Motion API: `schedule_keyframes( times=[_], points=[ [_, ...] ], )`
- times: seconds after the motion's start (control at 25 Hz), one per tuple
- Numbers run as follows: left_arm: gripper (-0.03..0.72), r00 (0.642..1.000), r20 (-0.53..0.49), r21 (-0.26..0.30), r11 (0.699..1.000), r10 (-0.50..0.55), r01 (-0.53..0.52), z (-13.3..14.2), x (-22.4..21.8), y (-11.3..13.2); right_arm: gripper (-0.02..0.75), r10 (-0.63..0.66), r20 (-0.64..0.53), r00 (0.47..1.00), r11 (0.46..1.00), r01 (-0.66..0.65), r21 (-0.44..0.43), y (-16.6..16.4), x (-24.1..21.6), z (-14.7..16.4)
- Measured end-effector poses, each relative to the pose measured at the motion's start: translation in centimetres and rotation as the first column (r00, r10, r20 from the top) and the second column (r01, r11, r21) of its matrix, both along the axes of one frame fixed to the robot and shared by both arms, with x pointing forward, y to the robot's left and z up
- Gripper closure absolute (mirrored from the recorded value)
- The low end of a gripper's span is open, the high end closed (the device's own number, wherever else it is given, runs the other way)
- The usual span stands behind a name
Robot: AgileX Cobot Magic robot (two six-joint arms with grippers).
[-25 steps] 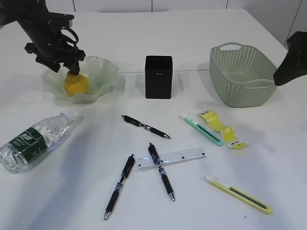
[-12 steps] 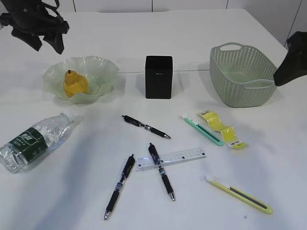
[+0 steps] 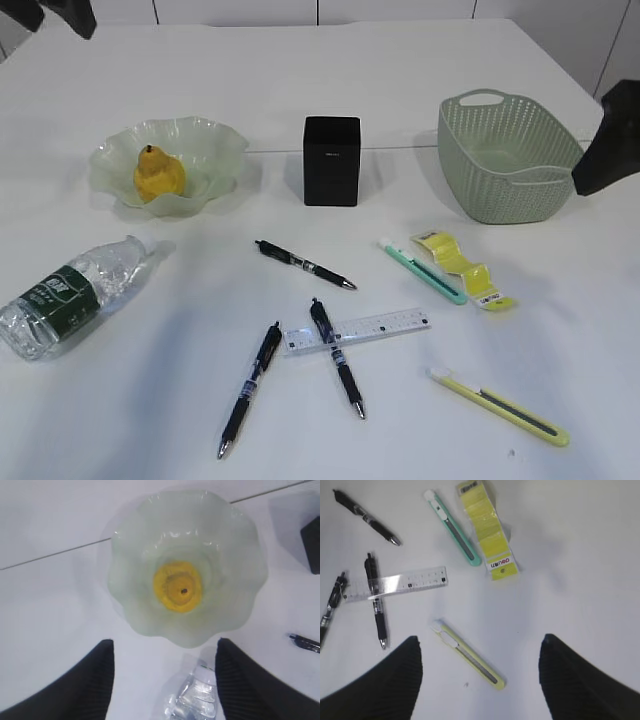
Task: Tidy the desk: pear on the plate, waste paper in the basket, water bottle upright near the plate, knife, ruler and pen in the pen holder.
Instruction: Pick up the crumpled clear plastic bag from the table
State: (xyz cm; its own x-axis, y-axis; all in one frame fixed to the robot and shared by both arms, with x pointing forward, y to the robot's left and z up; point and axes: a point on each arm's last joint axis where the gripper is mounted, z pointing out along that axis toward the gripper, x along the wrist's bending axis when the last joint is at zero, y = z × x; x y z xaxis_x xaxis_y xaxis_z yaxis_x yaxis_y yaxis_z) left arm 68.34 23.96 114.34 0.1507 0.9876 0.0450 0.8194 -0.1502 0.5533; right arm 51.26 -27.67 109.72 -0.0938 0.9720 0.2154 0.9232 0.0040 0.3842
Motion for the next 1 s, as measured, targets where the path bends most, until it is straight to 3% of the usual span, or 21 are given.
schedule_keyframes(
  times=[0.32,0.56,0.88,1.0],
  points=[
    [0.244,0.989,0.146,0.014,1.000,0.008,-0.011,6.5,-4.3,0.9,0.172,0.044,-0.030,0.999,0.998,-0.043,0.046,0.5,0.7,-1.0],
    [0.291,0.968,0.249,-0.002,1.000,0.012,-0.012,11.4,-9.9,1.8,0.172,0.046,-0.059,0.997,0.997,-0.042,0.066,0.7,1.4,-1.7],
    [0.307,0.976,0.215,0.054,0.998,0.025,-0.037,11.2,-19.0,3.6,0.172,0.059,-0.046,0.997,0.997,-0.056,0.058,0.6,1.6,-1.8],
    [0.307,0.968,0.250,0.050,0.998,0.024,-0.037,11.0,-23.7,4.3,0.172,0.068,-0.049,0.996,0.996,-0.065,0.055,0.6,1.8,-2.1]
  ],
)
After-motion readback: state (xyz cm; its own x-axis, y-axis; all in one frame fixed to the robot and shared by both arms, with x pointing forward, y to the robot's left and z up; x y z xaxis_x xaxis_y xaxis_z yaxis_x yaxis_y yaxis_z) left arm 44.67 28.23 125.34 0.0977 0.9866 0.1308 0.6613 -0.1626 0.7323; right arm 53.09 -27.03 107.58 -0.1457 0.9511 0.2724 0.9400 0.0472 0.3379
